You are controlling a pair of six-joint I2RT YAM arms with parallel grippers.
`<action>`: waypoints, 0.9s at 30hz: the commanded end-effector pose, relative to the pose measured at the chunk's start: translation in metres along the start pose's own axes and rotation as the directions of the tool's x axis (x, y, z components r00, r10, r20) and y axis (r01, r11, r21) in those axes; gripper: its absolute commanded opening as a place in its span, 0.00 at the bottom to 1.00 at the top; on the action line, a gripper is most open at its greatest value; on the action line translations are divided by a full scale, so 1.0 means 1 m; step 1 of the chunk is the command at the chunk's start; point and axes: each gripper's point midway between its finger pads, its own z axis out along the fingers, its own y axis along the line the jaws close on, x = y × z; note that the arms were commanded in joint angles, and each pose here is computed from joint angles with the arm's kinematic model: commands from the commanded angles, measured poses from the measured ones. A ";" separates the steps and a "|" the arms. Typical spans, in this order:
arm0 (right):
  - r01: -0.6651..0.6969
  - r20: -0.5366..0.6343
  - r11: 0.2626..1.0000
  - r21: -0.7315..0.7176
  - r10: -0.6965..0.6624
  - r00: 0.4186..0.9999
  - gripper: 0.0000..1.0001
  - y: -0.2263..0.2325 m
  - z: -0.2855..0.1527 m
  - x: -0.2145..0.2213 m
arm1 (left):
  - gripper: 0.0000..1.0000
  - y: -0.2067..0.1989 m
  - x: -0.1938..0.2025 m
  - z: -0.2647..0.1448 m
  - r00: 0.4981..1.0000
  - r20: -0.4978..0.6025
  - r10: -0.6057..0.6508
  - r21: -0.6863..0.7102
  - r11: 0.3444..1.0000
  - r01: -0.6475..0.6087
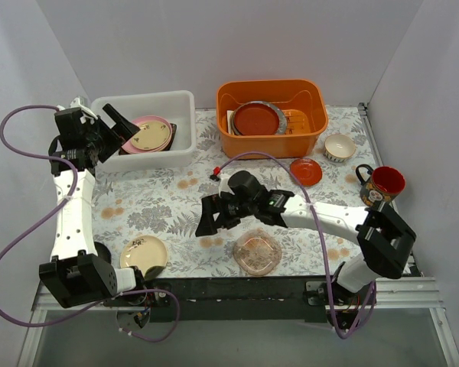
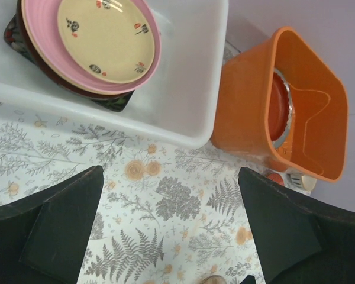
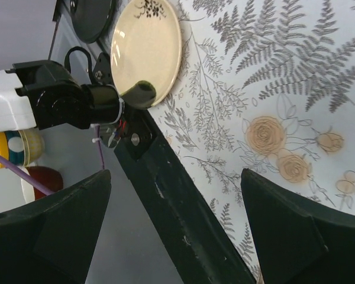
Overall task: Place the plates into the plastic bin on the countertop
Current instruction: Pick up the plate from the corner of the board.
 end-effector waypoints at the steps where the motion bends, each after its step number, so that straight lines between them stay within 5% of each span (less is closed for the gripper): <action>1: 0.042 -0.026 0.995 -0.086 -0.045 0.999 0.98 0.030 0.018 -0.007 | 0.98 0.018 0.018 -0.014 0.999 -0.030 0.034 -0.091 0.995 -0.037; 13: -0.015 -0.186 0.986 -0.166 -0.017 0.982 0.98 0.045 0.078 0.018 | 0.98 0.022 0.033 -0.021 0.996 -0.073 0.049 -0.101 0.993 -0.057; 27: -0.093 -0.217 0.978 -0.187 0.052 0.975 0.86 0.043 0.137 0.003 | 0.98 0.014 0.034 -0.038 0.997 -0.049 0.062 -0.092 0.994 -0.066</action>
